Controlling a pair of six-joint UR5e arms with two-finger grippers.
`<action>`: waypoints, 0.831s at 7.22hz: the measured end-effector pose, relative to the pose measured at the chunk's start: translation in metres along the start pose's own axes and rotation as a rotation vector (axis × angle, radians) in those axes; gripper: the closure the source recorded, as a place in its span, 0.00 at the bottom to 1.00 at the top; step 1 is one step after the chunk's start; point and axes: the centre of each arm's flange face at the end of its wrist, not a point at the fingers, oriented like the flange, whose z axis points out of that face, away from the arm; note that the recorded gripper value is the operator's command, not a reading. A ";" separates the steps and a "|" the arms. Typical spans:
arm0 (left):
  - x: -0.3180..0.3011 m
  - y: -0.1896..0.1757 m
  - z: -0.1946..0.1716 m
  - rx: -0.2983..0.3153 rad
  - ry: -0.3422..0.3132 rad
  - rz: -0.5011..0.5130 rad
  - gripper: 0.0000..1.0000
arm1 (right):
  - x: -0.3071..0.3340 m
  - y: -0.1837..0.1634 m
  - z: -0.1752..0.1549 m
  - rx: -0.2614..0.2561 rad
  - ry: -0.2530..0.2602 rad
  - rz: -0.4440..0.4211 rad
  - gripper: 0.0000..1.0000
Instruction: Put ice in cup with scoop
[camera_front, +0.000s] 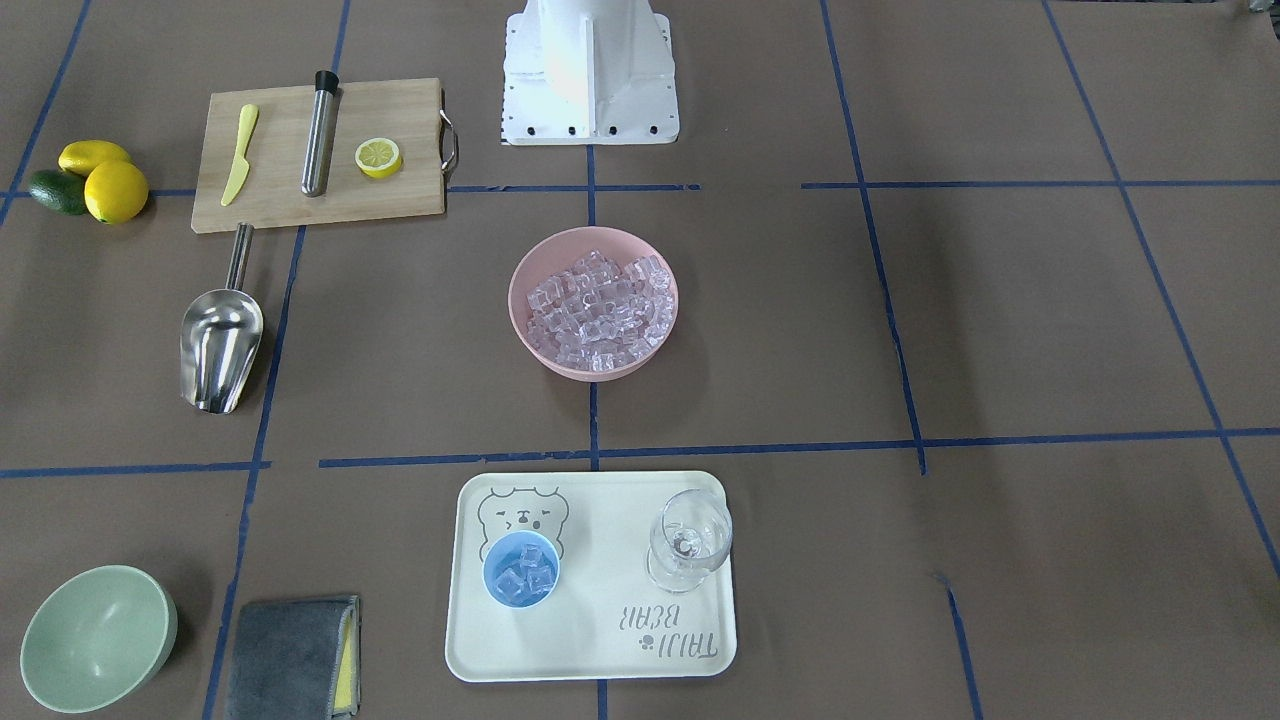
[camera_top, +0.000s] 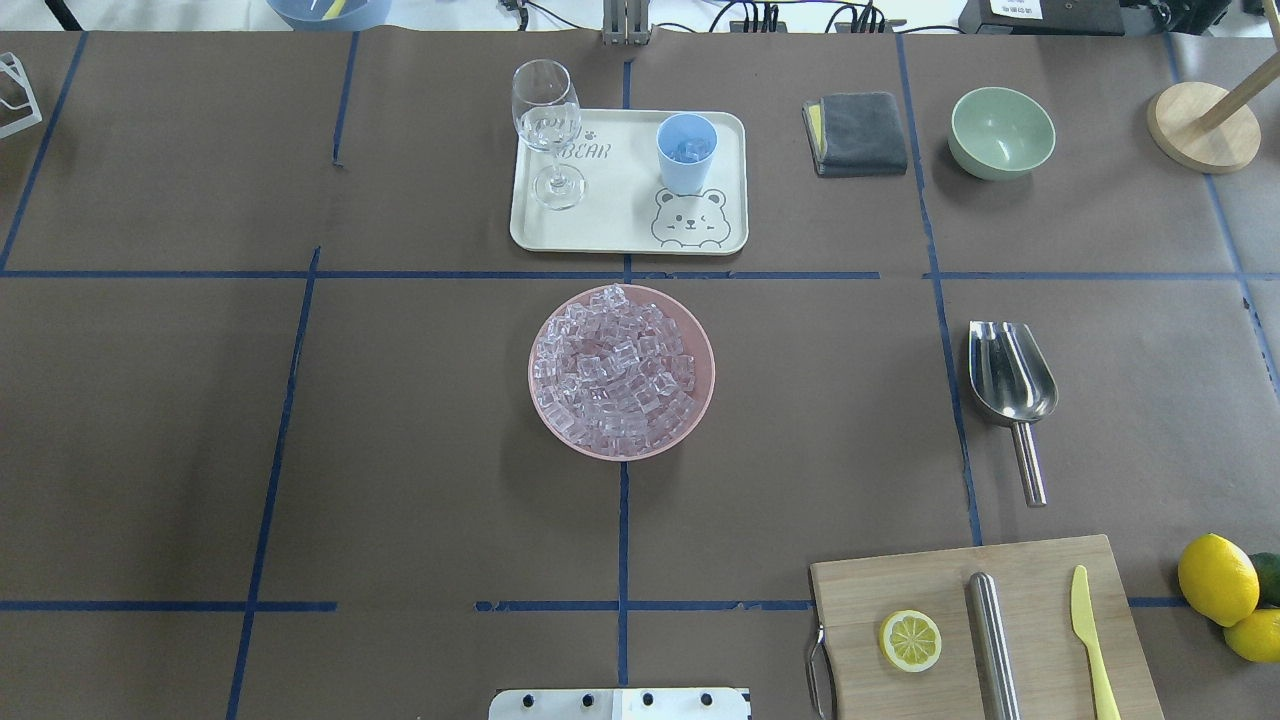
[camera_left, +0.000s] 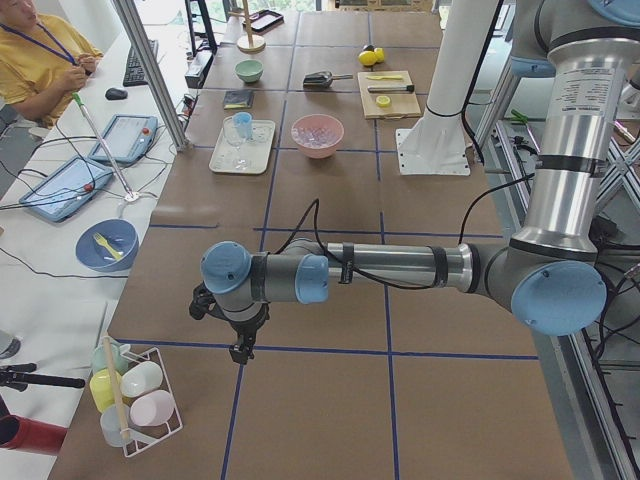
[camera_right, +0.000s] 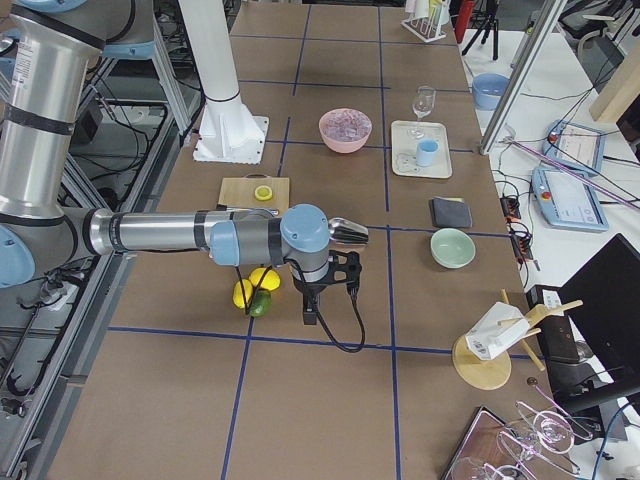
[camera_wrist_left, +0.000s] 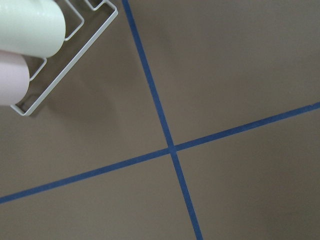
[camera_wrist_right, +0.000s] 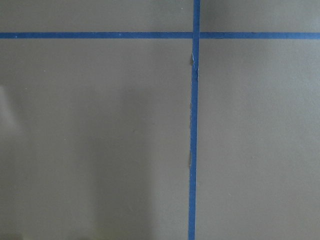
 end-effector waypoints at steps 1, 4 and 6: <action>-0.001 0.009 0.000 0.004 0.001 -0.010 0.00 | 0.000 0.000 0.000 0.000 0.000 -0.002 0.00; 0.006 0.013 -0.007 0.016 -0.006 -0.074 0.00 | -0.003 -0.004 -0.002 0.007 -0.005 -0.015 0.00; 0.015 0.010 -0.021 0.034 -0.052 -0.050 0.00 | -0.004 -0.004 -0.003 0.009 -0.006 -0.021 0.00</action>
